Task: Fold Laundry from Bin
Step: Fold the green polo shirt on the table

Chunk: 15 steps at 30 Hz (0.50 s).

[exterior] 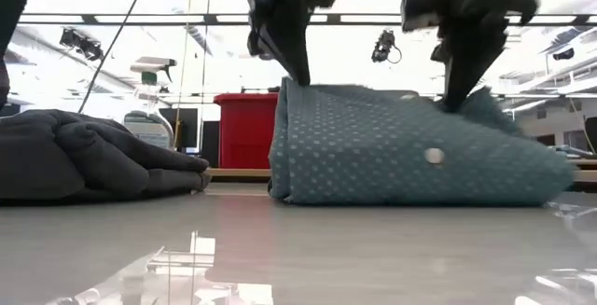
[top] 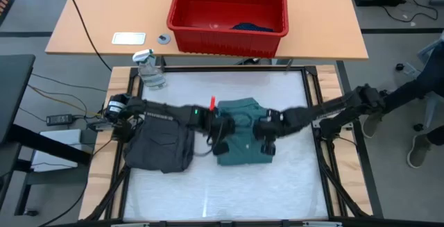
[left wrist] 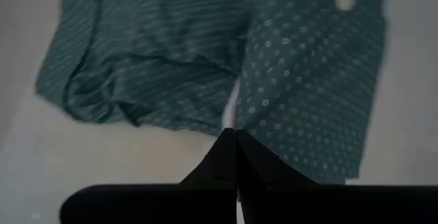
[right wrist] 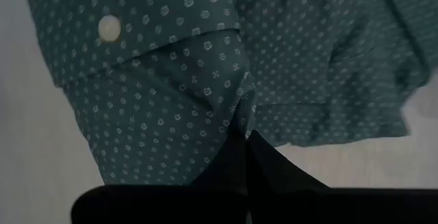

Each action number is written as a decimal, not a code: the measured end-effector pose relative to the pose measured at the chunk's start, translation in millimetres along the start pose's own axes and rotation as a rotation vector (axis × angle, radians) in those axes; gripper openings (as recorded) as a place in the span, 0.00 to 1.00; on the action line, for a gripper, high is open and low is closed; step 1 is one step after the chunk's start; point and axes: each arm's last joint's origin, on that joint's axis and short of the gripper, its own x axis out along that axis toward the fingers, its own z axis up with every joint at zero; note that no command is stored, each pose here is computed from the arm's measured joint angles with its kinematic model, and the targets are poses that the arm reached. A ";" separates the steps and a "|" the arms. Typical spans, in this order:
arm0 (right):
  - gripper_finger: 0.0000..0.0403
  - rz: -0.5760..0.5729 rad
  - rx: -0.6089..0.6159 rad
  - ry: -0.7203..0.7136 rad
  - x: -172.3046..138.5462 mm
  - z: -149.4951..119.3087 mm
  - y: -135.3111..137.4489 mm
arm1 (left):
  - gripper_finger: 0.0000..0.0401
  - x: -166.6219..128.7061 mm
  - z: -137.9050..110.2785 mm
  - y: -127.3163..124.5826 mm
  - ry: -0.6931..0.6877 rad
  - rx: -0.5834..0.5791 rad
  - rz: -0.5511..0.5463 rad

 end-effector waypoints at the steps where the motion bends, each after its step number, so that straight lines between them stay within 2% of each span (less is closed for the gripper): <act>1: 0.00 0.016 0.017 -0.012 3.3 -0.8 -11.8 | 0.00 1.9 2.4 10.1 0.008 -0.011 0.013; 5: 0.00 0.073 0.068 -0.047 17.2 -8.0 -54.5 | 0.00 18.8 12.6 44.2 0.025 -0.054 0.049; 8: 0.00 0.110 0.106 -0.078 29.1 -12.5 -79.0 | 0.00 45.2 15.3 62.9 0.079 -0.097 0.034; 15: 0.02 0.100 0.140 -0.097 61.6 -18.7 -111.4 | 0.01 101.9 10.6 89.3 0.191 -0.140 0.045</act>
